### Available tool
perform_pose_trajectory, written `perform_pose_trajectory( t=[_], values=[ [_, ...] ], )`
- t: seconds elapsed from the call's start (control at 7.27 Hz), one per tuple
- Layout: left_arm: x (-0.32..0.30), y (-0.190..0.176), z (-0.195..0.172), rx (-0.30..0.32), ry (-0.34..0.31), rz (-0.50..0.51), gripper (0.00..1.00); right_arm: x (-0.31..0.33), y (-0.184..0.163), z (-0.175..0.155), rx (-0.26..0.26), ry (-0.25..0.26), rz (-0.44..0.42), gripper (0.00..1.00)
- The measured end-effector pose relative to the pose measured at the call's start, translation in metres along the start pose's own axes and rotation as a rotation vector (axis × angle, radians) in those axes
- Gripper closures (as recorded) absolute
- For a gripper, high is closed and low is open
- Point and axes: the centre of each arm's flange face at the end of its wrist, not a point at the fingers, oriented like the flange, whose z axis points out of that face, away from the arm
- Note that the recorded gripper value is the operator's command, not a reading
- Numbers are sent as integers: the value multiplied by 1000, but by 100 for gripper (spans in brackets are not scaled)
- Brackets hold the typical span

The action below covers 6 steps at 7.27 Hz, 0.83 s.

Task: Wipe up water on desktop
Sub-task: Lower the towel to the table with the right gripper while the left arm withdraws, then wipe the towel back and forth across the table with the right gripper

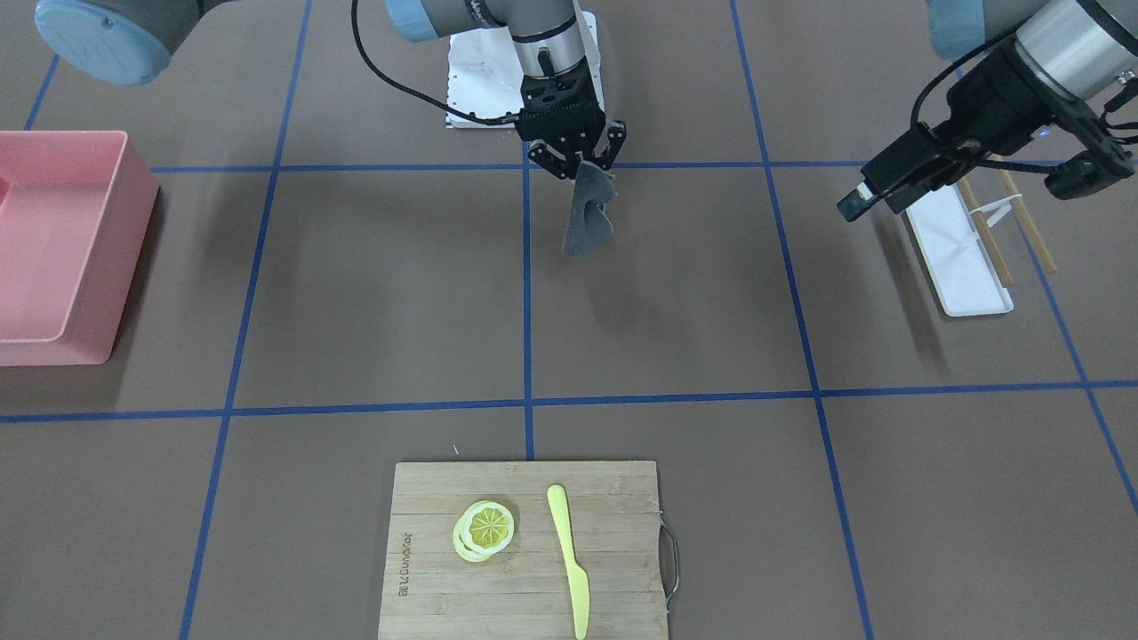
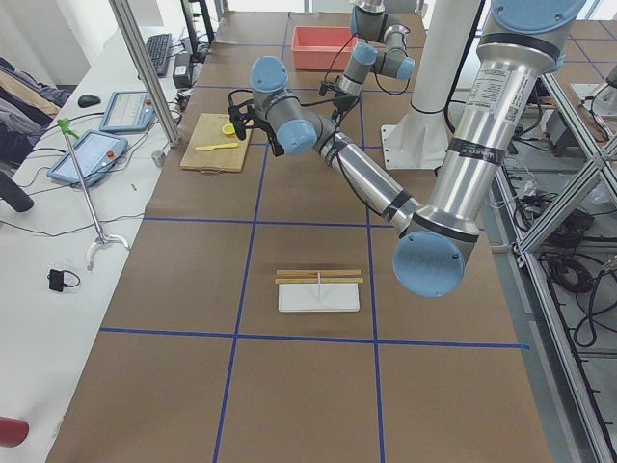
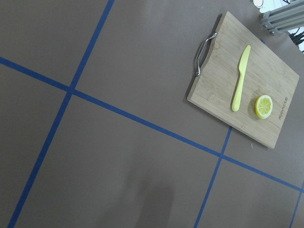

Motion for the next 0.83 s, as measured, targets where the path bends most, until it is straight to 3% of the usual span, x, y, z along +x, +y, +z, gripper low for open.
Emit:
perform_pose_trajectory(
  t=[0.28, 0.83],
  values=[
    [-6, -9, -1, 9, -7, 7, 3, 52, -16, 4, -116, 61, -49, 100],
    [-12, -22, -8, 29, -9, 0, 3, 244, -63, -24, -277, 173, -141, 100]
  ],
)
